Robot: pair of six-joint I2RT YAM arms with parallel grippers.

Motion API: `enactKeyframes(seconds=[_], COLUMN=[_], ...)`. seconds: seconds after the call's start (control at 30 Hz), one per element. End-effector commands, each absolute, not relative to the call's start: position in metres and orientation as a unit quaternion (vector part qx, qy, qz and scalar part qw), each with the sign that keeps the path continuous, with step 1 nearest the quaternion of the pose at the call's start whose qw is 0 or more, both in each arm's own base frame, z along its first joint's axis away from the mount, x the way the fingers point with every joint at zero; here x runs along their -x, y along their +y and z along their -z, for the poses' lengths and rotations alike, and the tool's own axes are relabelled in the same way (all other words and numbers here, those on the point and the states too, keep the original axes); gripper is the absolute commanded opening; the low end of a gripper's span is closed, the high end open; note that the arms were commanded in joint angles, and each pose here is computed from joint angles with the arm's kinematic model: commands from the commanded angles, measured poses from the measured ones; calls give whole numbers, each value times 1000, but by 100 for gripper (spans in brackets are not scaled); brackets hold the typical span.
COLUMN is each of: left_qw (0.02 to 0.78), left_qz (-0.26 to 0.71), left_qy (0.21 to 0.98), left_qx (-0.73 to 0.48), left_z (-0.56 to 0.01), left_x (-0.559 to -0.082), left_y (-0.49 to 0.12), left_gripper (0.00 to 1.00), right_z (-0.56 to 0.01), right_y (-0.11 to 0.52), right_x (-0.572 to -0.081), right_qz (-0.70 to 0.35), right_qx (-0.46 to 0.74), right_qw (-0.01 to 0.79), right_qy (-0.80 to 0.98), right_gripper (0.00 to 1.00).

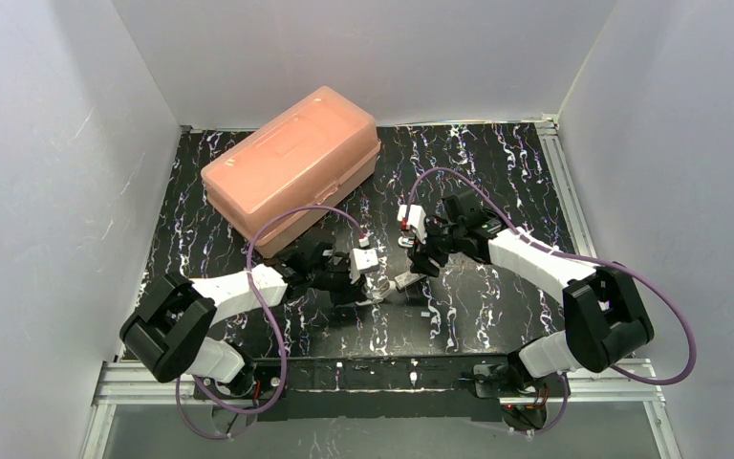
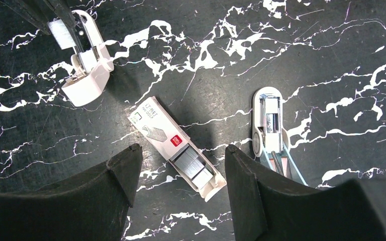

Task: Load the staples into the stapler

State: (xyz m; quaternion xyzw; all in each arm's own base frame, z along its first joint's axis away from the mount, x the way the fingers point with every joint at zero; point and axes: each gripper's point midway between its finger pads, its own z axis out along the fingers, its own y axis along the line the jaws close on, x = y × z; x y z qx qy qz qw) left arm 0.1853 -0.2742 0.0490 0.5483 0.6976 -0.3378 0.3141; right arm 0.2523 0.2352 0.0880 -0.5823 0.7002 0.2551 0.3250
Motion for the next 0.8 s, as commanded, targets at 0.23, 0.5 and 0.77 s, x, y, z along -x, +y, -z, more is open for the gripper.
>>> enactKeyframes(seconds=[0.23, 0.5, 0.77], left_qw=[335, 327, 324], left_qz=[318, 315, 314], left_qy=[697, 699, 699], left_qx=[-548, -553, -555], left_z=[-63, -56, -53], left_x=[-198, -198, -199], left_y=[-277, -277, -277], left_gripper=[0, 0, 0], right_z=[-87, -87, -86], right_y=[234, 234, 234], right_x=[-256, -256, -256], right_qz=[-254, -254, -254], right_qx=[583, 583, 583], right_qw=[330, 331, 329], right_qy=[698, 697, 698], right_gripper=[68, 68, 68])
